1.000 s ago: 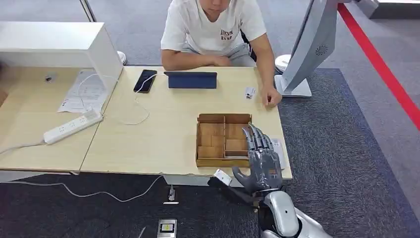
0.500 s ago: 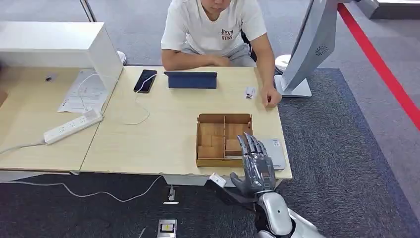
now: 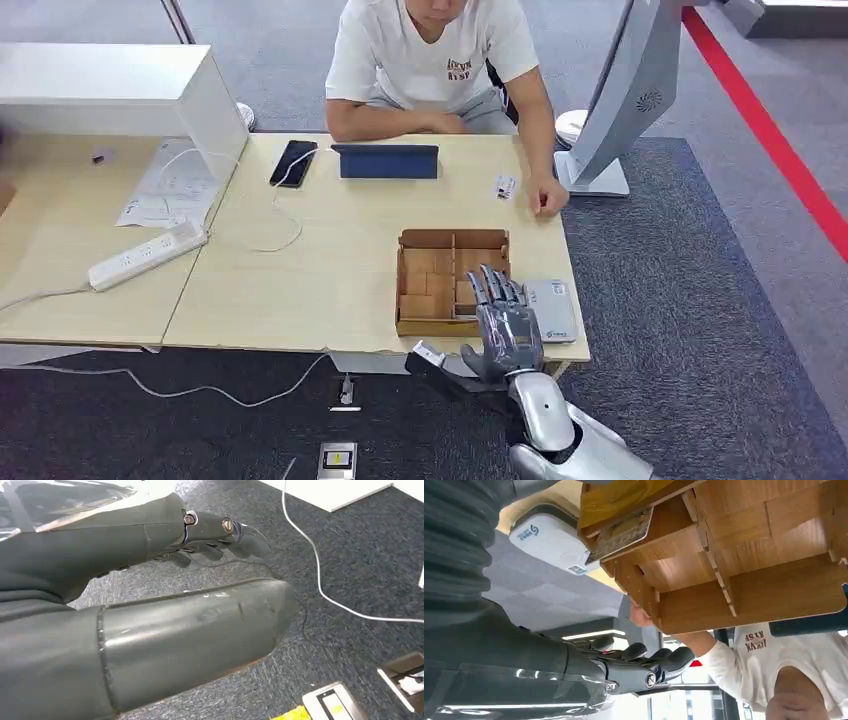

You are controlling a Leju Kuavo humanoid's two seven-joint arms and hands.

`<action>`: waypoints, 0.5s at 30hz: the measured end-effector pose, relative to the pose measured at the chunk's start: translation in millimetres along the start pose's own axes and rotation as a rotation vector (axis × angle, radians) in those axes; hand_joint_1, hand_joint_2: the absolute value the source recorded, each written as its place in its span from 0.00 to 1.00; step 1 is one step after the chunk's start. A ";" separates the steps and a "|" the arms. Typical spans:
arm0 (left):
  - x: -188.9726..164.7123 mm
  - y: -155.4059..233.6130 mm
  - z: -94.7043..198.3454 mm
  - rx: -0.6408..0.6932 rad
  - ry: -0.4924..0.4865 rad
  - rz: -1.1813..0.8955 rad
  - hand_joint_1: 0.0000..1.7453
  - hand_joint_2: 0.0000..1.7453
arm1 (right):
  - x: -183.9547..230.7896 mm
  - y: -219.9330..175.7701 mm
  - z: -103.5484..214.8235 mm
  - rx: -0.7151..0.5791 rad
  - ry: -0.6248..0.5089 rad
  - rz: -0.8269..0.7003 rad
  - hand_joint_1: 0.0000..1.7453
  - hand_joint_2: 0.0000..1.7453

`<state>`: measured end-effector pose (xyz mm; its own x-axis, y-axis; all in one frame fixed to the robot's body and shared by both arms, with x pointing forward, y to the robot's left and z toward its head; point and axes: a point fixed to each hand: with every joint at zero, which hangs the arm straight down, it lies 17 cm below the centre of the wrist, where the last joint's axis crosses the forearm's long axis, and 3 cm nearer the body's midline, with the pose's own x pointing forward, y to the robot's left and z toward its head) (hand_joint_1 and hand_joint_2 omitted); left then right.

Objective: Pass the card to the sensor for recognition and then transmit it.

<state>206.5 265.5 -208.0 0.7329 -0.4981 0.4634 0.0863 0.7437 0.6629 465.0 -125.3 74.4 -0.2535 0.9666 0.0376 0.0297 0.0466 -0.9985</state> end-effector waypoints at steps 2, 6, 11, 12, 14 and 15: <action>-0.1 -0.4 0.2 -0.001 0.001 0.002 0.00 0.00 | -1.4 1.5 -3.4 0.002 0.002 0.011 0.00 1.00; -0.5 -1.3 0.7 -0.003 0.004 0.004 0.00 0.00 | -4.7 7.1 -5.7 0.013 0.009 0.029 0.00 1.00; 1.6 -2.1 1.2 -0.005 -0.008 0.013 0.00 0.00 | -9.2 11.7 -9.2 0.022 0.018 0.048 0.00 1.00; 1.9 -2.6 1.5 -0.006 -0.010 0.013 0.00 0.00 | -9.9 12.8 -10.0 0.024 0.020 0.051 0.00 1.00; 2.7 -3.1 1.9 -0.007 -0.014 0.015 0.00 0.00 | -12.1 14.3 -10.8 0.026 0.025 0.054 0.00 1.00; 3.0 -3.2 1.9 -0.008 -0.016 0.015 0.00 0.00 | -13.3 15.0 -11.0 0.027 0.029 0.053 0.00 1.00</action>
<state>207.1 260.7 -207.6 0.7233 -0.4936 0.4829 0.0803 0.7547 0.6511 479.5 -134.7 59.3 -0.2243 0.9744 -0.0150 0.0157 -0.0117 -0.9998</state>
